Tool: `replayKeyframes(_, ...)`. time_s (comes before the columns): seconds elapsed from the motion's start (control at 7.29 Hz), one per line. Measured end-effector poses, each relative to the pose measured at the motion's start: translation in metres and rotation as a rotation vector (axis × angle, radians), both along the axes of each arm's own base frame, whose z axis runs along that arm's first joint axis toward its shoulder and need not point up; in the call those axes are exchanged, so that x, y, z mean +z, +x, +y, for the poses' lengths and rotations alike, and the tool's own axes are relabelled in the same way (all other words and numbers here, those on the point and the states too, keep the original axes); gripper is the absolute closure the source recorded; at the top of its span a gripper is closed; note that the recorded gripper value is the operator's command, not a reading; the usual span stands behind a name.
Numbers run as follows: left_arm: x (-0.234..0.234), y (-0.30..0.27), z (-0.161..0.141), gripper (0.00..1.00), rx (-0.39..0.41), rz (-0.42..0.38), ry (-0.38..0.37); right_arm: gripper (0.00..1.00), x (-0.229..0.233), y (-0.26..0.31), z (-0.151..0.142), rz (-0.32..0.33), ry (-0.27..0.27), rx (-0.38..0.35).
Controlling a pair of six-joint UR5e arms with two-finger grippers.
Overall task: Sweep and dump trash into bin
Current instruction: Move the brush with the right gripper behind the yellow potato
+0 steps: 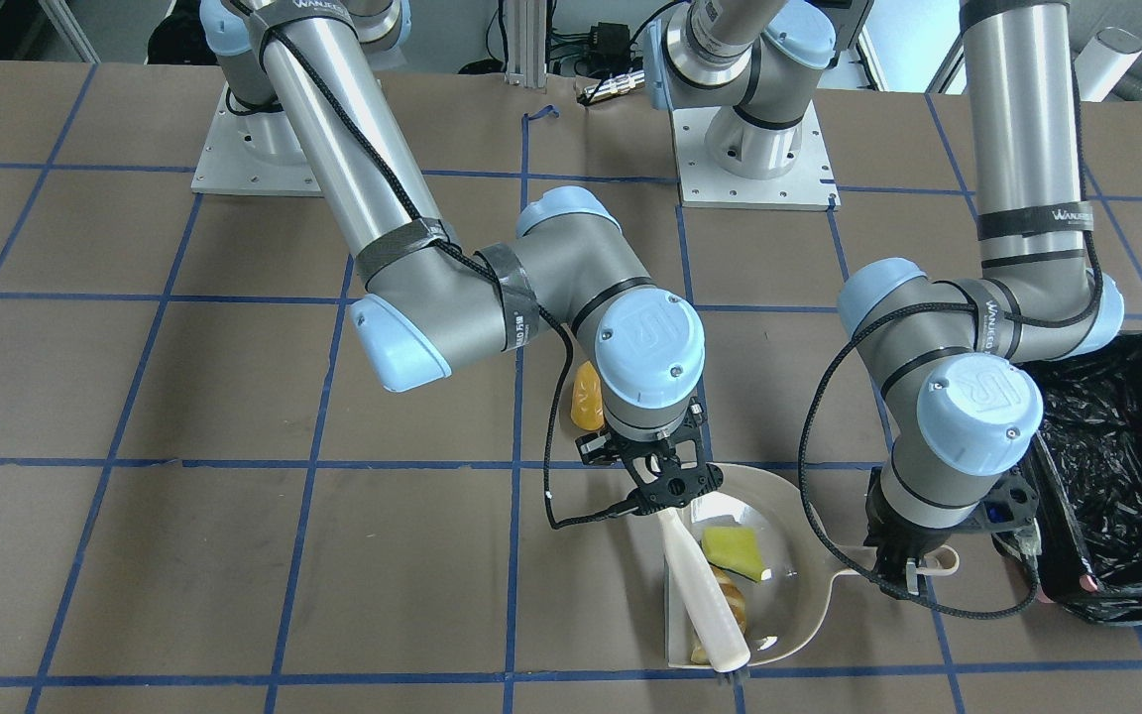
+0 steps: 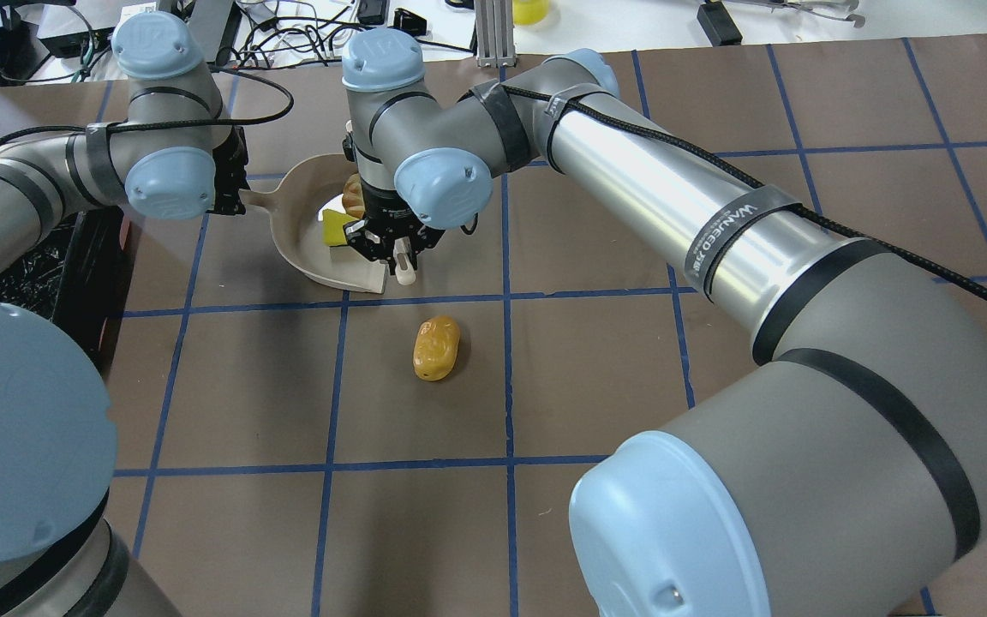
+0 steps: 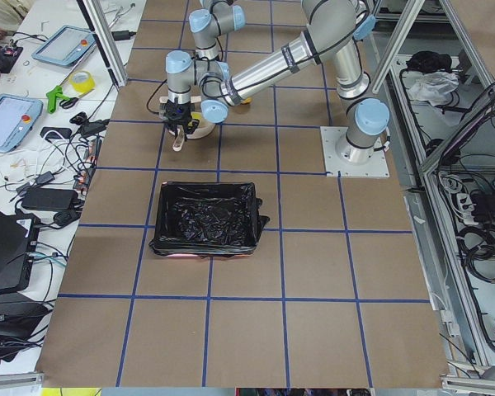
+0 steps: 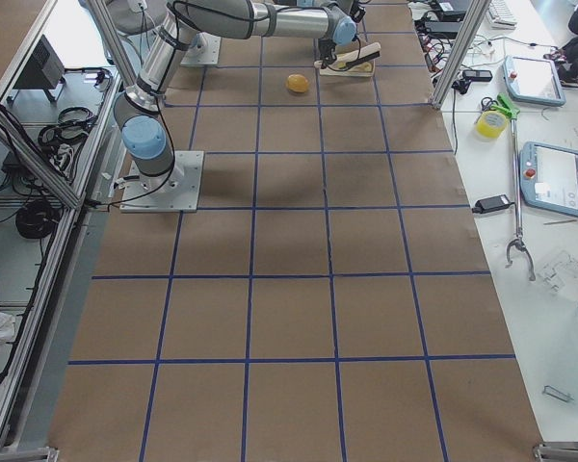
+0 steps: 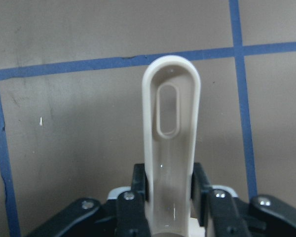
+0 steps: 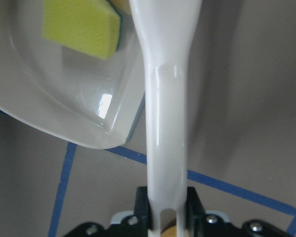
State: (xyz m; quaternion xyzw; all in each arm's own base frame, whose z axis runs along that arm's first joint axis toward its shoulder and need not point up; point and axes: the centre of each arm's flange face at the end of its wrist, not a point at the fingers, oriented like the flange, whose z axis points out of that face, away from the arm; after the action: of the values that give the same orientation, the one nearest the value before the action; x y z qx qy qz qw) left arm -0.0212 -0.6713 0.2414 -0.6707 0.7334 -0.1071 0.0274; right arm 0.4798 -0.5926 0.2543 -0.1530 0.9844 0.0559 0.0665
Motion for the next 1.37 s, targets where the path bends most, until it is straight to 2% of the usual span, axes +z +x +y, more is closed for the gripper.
replayKeyframes(0.27,0.005,-0.001,0.004,1.00,0.000,-0.001,-0.005,1.00,0.014,-0.037,-0.004,0.032,0.024,0.002)
replayKeyframes(0.55,0.016,0.000,0.009,1.00,0.002,-0.008,-0.010,1.00,0.026,-0.079,0.010,0.041,0.052,0.023)
replayKeyframes(0.82,0.021,-0.002,0.024,1.00,0.013,-0.010,0.007,1.00,0.043,-0.122,0.042,0.053,0.069,0.044)
replayKeyframes(1.1,0.019,-0.004,0.052,1.00,0.019,-0.008,0.045,1.00,0.055,-0.156,0.086,0.142,0.095,0.058)
replayKeyframes(1.37,0.014,-0.006,0.087,1.00,0.027,-0.003,0.090,1.00,0.076,-0.174,0.127,0.202,0.165,0.057)
